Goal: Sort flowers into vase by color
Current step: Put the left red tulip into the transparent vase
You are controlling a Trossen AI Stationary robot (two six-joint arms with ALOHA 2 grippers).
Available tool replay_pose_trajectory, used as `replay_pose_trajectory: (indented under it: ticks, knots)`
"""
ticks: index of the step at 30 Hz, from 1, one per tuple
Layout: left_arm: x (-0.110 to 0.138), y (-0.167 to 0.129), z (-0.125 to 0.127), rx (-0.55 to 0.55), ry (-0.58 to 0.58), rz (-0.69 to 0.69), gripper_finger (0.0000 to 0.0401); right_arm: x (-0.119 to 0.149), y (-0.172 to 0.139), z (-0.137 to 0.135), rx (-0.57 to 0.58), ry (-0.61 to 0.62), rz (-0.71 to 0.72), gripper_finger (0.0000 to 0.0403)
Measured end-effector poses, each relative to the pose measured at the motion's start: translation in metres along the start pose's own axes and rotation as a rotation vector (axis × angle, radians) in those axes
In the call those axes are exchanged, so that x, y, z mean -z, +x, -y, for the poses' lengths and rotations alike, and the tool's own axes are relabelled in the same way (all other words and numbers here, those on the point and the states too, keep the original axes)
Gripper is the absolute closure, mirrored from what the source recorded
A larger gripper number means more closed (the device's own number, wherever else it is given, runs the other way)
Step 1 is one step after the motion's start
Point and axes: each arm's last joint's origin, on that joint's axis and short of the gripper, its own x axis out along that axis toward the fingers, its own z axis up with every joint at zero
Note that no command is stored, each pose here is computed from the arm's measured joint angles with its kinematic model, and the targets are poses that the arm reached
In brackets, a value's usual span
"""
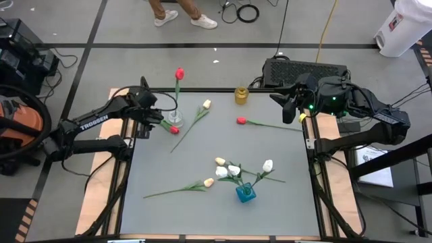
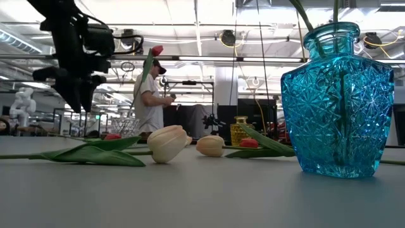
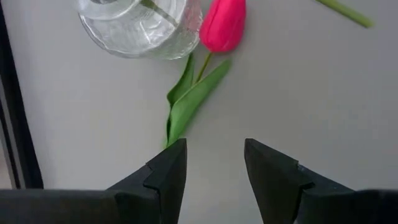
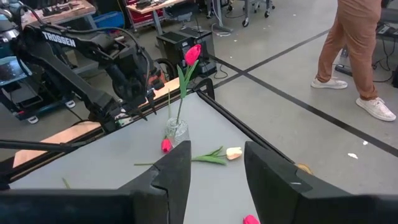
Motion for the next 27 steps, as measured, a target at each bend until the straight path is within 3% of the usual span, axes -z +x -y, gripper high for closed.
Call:
replay_pose_trajectory:
  ticks: [9, 27]
  knots:
    - [0.0, 0.012, -0.001, -0.052, 0.021, 0.039, 0.0232, 0.0, 0.002, -0.001, 0.003, 0.005, -0.005, 0.0261]
    - [-0.006, 0.047, -0.012, -0.012, 0.068, -0.004, 0.0232, 0.001, 0.005, -0.002, 0.005, 0.027, -0.012, 0.0261]
